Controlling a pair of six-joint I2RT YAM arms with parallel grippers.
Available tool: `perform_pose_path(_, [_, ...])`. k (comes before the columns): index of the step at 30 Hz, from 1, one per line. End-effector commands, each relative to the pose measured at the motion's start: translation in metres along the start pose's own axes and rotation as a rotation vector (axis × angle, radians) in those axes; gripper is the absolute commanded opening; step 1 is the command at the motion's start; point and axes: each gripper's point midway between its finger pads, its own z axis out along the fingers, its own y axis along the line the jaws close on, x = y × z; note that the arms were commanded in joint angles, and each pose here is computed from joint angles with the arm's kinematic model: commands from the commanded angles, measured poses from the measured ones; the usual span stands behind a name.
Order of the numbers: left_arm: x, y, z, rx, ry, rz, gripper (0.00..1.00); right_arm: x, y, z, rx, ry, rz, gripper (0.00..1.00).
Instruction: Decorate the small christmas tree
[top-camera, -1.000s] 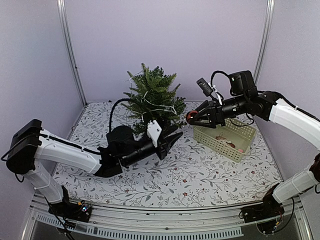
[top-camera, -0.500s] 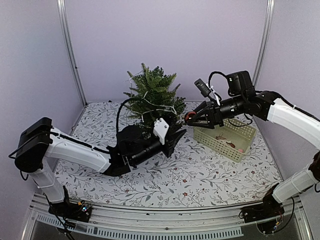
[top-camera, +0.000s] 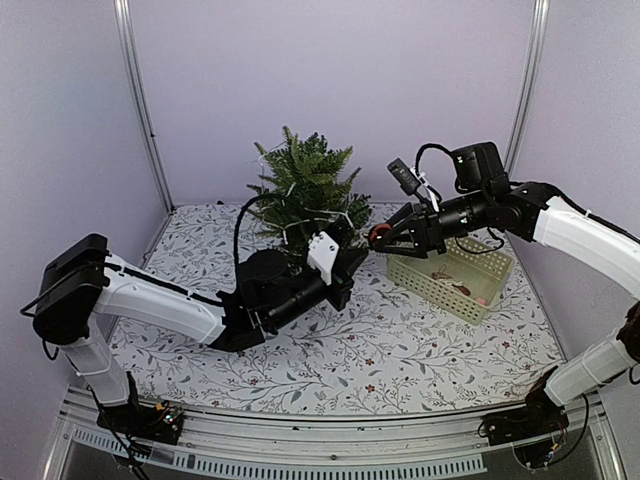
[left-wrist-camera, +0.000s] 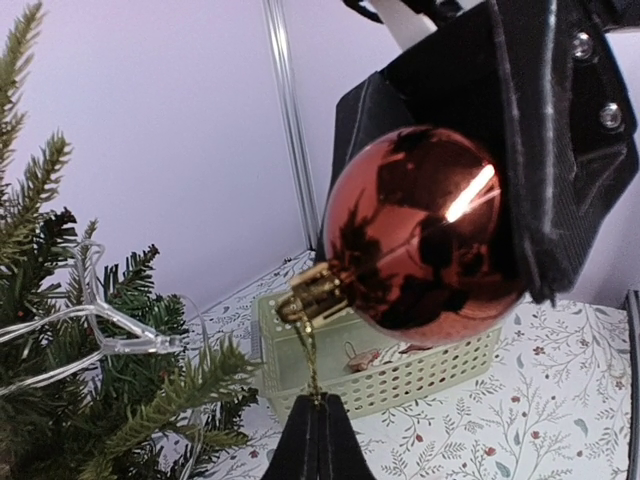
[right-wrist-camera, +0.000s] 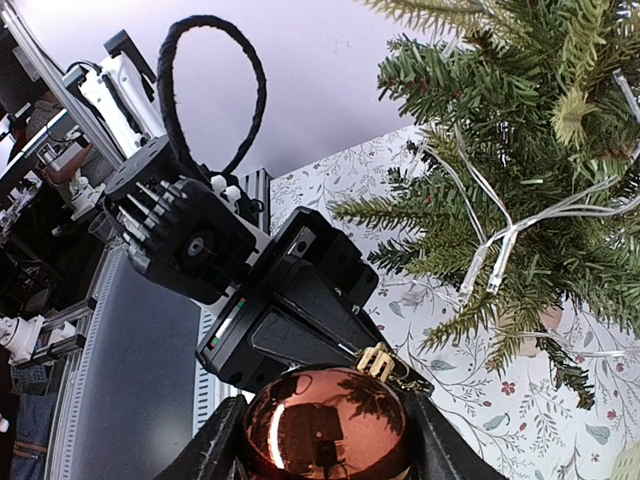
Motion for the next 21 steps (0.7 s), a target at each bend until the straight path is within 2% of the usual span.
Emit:
perform_pose_path(1, [-0.009,0.0,0.002,-0.016,-0.032,-0.023,0.0,-0.006,-0.003,0.002,0.016,-0.002,-0.012,0.24])
perform_pose_path(21, [0.001,0.014,-0.001,-0.042,-0.004,-0.083,0.0,-0.013,-0.015,0.006,0.057,-0.008,-0.014,0.23])
